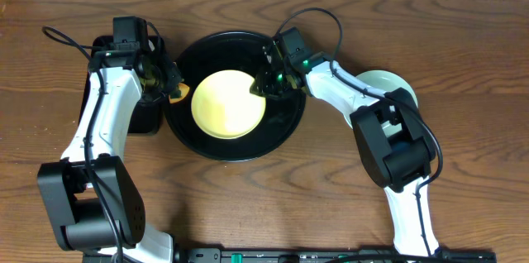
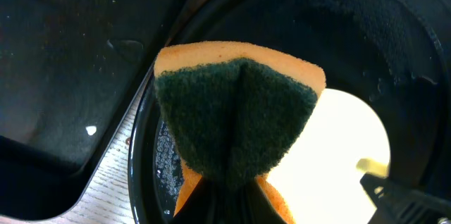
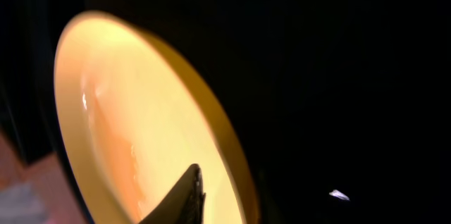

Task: Clean dirty plates on tray and stack at the side
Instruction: 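Reposition the right gripper on the yellow plate rim, then tilt the yellow plate upright over the round tray with right gripper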

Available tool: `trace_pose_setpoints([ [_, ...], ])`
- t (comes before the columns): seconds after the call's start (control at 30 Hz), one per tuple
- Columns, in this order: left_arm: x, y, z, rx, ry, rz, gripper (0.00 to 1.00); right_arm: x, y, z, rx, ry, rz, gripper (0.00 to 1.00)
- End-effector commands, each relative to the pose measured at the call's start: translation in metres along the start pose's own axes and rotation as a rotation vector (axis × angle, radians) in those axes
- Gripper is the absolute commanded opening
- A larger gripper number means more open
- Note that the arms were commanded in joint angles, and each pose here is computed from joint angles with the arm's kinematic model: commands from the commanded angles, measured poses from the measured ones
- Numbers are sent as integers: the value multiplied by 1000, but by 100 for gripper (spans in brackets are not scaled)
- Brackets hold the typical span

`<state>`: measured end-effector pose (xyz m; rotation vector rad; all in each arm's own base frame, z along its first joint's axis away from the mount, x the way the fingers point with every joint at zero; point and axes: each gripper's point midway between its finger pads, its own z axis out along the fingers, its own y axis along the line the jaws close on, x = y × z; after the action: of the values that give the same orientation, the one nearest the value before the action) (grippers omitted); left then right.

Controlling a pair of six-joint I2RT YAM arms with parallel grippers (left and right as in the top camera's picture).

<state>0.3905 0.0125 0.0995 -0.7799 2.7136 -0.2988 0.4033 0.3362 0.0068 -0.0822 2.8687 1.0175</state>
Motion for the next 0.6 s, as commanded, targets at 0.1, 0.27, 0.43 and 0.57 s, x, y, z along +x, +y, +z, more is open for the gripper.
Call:
trace_pose_setpoints([
  [0.1,-1,5,3,-17,1,3,8,48,-30,32,30,171,56,1],
  [0.27,-1,5,3,-17,1,4,8,36,-16,25,-104,166,18,1],
  [0.43,-1,5,3,-17,1,4,8,16,-12,6,-214,136,-3,1],
  [0.57,-1,5,3,-17,1,4,8,2,-14,-10,-212,89,-52,1],
])
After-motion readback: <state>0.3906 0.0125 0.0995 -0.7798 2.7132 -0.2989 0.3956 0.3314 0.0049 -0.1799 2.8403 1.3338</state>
